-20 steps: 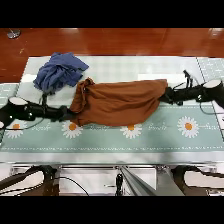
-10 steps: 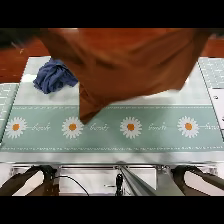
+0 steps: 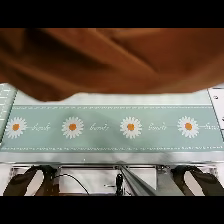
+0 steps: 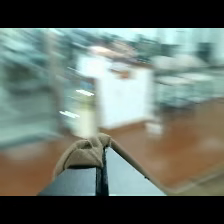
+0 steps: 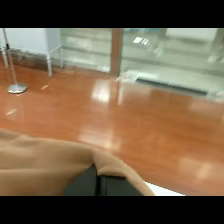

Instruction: Fold the shirts.

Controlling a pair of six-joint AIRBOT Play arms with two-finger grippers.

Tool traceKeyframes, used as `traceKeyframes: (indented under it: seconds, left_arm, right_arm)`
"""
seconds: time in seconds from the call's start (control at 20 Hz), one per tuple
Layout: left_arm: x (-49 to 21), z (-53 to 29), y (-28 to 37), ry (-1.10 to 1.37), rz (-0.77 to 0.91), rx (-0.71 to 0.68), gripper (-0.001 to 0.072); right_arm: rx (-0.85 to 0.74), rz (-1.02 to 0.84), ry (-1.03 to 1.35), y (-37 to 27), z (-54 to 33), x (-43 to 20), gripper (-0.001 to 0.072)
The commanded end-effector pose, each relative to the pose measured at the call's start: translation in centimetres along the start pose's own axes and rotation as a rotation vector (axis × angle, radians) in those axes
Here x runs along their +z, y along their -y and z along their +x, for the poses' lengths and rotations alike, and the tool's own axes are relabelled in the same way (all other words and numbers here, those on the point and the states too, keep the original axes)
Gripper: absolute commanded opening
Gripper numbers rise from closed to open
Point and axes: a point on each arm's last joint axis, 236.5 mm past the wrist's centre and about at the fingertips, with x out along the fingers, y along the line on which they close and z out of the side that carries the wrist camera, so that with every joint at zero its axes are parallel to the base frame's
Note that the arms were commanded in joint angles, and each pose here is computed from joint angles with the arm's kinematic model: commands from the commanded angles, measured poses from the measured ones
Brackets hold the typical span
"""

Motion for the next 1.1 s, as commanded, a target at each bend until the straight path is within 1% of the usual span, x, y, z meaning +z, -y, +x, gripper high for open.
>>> traceKeyframes:
  seconds: [0.0, 0.1, 0.15, 0.25, 0.35, 0.4, 0.5, 0.65, 0.8, 0.9, 1.05]
  left_arm:
    - [2.3, -7.3, -0.1, 0.034, 0.179, 0.281, 0.0041]
    - [0.8, -9.6, -1.6, -0.037, 0.19, 0.396, 0.0041]
    - [-0.8, -9.7, -2.2, -0.104, 0.158, 0.413, 0.0042]
    - [-4.9, -8.8, -3.4, -0.236, 0.069, 0.406, 0.0042]
    - [-9.8, -7.3, -5.6, -0.352, -0.025, 0.408, 0.0042]
    - [-12.3, -6.3, -6.7, -0.399, -0.077, 0.404, 0.0042]
    - [-17.6, -2.9, -8.0, -0.454, -0.2, 0.324, 0.0042]
    - [-25.5, 1.6, -10.1, -0.542, -0.369, 0.227, 0.0042]
    - [-32.7, 5.0, -13.4, -0.672, -0.472, 0.213, 0.0042]
    - [-36.5, 7.3, -14.3, -0.722, -0.534, 0.202, 0.0042]
    - [-42.0, 11.1, -15.2, -0.755, -0.58, 0.208, 0.0042]
  right_arm:
    - [-0.075, -0.028, -0.032, -1.7, -5.2, -1.8, 0.0026]
    - [-0.152, -0.001, -0.06, -0.5, -6.2, -2.9, 0.0026]
    - [-0.18, 0.018, -0.075, 0.2, -6.3, -3.5, 0.0026]
    - [-0.142, 0.057, -0.134, 0.1, -4.9, -5.5, 0.0026]
    - [-0.095, 0.11, -0.243, 0.5, -2.5, -9.0, 0.0026]
    - [-0.073, 0.147, -0.308, 1.0, -0.9, -11.3, 0.0026]
    - [-0.051, 0.218, -0.414, 2.4, 2.3, -16.0, 0.0026]
    - [-0.068, 0.347, -0.517, 5.2, 7.2, -23.3, 0.0026]
    - [-0.101, 0.453, -0.609, 8.4, 12.1, -30.1, 0.0026]
    - [-0.118, 0.507, -0.643, 11.0, 16.1, -33.2, 0.0026]
    - [-0.107, 0.604, -0.673, 13.6, 22.0, -37.6, 0.0026]
